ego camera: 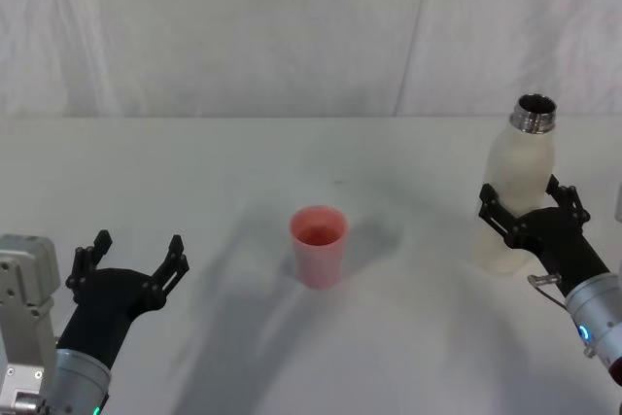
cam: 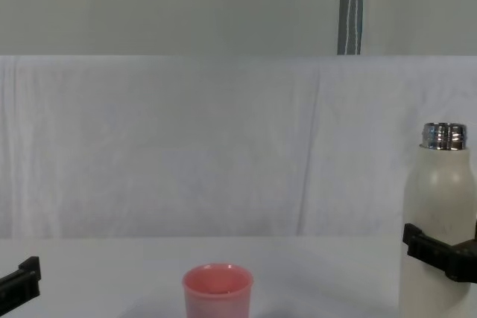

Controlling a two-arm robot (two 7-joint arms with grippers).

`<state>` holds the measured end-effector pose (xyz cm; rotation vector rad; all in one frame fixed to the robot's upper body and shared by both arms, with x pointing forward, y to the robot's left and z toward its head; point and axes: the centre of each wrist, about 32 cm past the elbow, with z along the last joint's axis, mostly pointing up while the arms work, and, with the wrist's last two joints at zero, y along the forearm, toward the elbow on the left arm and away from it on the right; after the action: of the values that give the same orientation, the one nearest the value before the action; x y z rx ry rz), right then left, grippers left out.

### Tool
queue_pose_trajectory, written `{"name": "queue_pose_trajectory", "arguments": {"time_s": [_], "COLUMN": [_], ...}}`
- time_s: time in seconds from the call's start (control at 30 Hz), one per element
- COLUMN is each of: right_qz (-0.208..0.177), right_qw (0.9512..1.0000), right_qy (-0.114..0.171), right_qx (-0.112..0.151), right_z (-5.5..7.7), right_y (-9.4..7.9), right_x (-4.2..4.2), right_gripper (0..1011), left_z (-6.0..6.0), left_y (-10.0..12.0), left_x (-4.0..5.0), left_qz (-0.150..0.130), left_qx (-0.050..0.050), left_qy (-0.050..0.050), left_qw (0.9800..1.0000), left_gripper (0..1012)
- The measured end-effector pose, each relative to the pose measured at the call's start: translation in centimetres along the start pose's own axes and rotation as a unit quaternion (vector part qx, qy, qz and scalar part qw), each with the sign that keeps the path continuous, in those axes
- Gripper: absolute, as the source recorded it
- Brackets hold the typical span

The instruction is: Grasp the thermos with one hand and pour water into the cup lid.

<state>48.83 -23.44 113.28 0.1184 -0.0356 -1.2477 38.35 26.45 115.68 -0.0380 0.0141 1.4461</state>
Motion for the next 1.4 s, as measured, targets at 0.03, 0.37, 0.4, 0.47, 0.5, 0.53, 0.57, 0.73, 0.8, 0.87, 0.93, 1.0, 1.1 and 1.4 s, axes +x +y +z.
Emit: {"name": "queue_pose_trajectory", "arguments": {"time_s": [0.03,0.37,0.4,0.47,0.5,0.53,0.57,0.73,0.8,0.87,0.93,1.0,1.1,1.4], "right_qz": [0.002,0.01,0.01,0.011,0.012,0.013,0.013,0.015,0.017,0.018,0.019,0.021,0.022,0.022], "right_qw": [1.0,1.0,0.9999,0.9999,0.9999,0.9999,0.9999,0.9999,0.9999,0.9998,0.9998,0.9998,0.9997,0.9997], "right_qy": [0.001,0.003,0.003,0.003,0.003,0.003,0.003,0.002,0.001,0.001,0.0,0.0,0.0,0.0], "right_qx": [0.001,0.001,0.001,0.001,0.001,0.001,0.001,-0.001,-0.002,-0.003,-0.003,-0.005,-0.007,-0.007], "right_z": [0.0,-0.1,-0.1,-0.1,0.0,0.0,0.0,0.0,0.0,0.0,0.0,0.0,0.0,-0.1], "right_y": [0.1,0.7,0.8,0.9,0.9,1.0,1.0,1.3,1.4,1.6,1.7,1.8,1.9,1.8], "right_x": [0.02,0.28,0.3,0.35,0.4,0.43,0.45,0.59,0.6,0.61,0.6,0.57,0.56,0.56], "right_gripper": [1001,1002,1002,1002,1002,1002,1002,1002,1002,1002,1002,1002,1002,1002], "left_z": [0.0,0.0,0.0,0.0,0.0,0.0,0.0,0.0,0.0,0.0,0.0,0.0,0.0,0.0], "left_y": [0.0,0.0,0.0,0.0,0.0,0.0,0.0,0.0,0.0,0.0,0.0,0.0,0.0,0.0], "left_x": [0.0,0.0,0.0,0.0,0.0,0.0,0.0,0.0,0.0,0.0,0.0,0.0,0.0,0.0], "left_qz": [0.0,0.0,0.0,0.0,0.0,0.0,0.0,0.0,0.0,0.0,0.0,0.0,0.0,0.0], "left_qx": [0.0,0.0,0.0,0.0,0.0,0.0,0.0,0.0,0.0,0.0,0.0,0.0,0.0,0.0], "left_qy": [0.0,0.0,0.0,0.0,0.0,0.0,0.0,0.0,0.0,0.0,0.0,0.0,0.0,0.0], "left_qw": [1.0,1.0,1.0,1.0,1.0,1.0,1.0,1.0,1.0,1.0,1.0,1.0,1.0,1.0], "left_gripper": [1001,1001,1001,1001,1001,1001,1001,1001,1001,1001,1001,1001,1001,1001]}}
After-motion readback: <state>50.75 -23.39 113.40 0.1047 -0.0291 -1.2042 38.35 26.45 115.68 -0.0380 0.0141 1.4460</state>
